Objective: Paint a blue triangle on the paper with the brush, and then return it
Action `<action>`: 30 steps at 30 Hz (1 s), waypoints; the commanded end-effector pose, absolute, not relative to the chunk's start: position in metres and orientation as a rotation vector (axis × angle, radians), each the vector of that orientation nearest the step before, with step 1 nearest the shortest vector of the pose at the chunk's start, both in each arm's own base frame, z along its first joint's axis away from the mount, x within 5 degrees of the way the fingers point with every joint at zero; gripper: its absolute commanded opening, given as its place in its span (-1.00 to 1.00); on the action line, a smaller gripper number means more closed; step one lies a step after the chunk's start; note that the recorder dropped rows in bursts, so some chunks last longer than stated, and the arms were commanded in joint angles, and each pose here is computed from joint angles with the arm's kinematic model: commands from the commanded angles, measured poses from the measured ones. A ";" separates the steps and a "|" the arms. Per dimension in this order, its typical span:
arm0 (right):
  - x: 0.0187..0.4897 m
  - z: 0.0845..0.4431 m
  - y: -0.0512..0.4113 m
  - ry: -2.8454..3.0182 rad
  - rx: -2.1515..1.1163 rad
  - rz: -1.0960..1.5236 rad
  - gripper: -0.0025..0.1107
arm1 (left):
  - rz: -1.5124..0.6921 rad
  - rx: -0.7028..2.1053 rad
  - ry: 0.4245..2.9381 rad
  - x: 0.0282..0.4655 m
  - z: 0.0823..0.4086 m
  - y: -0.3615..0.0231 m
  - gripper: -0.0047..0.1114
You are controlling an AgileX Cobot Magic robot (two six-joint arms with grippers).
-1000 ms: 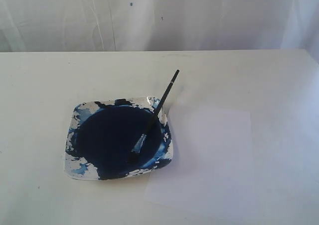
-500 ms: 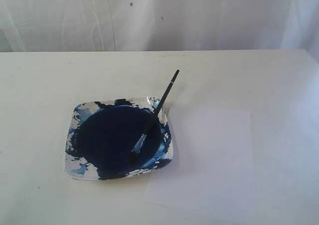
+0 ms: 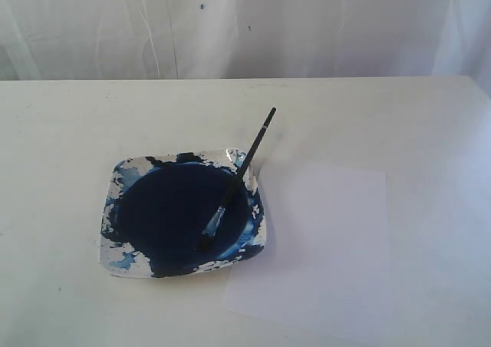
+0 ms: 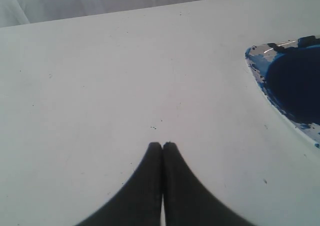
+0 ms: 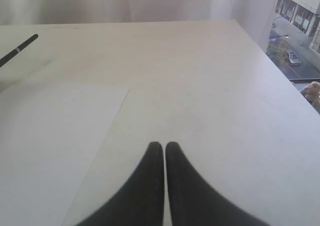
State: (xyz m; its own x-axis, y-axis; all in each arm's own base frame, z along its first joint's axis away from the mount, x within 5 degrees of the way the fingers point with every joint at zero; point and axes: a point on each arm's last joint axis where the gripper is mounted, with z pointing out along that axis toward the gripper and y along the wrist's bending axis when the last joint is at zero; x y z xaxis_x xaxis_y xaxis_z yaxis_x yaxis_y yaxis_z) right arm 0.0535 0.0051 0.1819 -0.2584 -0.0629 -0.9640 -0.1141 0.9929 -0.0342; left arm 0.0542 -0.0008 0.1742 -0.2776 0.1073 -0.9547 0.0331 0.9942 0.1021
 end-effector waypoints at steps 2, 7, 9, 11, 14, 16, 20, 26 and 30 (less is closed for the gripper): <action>0.053 0.182 0.005 1.827 -0.139 0.043 -0.91 | 0.063 0.097 1.848 0.054 0.173 -0.001 -0.92; 0.053 0.182 0.005 1.827 -0.139 0.043 -0.91 | 0.063 0.097 1.848 0.054 0.173 -0.001 -0.92; 0.053 0.182 0.005 1.827 -0.139 0.043 -0.91 | 0.063 0.097 1.848 0.054 0.173 -0.001 -0.92; 0.053 0.182 0.005 1.827 -0.139 0.043 -0.91 | 0.063 0.097 1.848 0.054 0.173 -0.001 -0.92; 0.053 0.182 0.005 1.827 -0.139 0.043 -0.91 | 0.063 0.097 1.848 0.054 0.173 -0.001 -0.92; 0.053 0.182 0.005 1.827 -0.139 0.043 -0.91 | 0.063 0.097 1.846 0.054 0.174 -0.001 -0.92; 0.053 0.182 0.005 1.827 -0.139 0.043 -0.91 | 0.056 0.071 1.712 0.057 0.186 -0.001 -0.92; 0.053 0.182 0.005 1.827 -0.139 0.043 -0.91 | -0.039 -0.091 0.992 0.043 0.248 0.005 -0.92; 0.053 0.182 0.005 1.827 -0.139 0.043 -0.91 | -0.050 -0.140 0.859 0.032 0.278 0.009 -0.92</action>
State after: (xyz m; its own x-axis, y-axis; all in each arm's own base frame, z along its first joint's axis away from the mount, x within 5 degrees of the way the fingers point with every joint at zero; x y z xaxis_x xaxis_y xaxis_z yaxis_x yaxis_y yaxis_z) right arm 0.0535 0.0051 0.1819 -0.2584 -0.0629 -0.9640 -0.1141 0.9929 -0.0342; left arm 0.0420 0.0060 0.2545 0.5453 -0.0648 -0.8357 -0.0250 0.9953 -0.0935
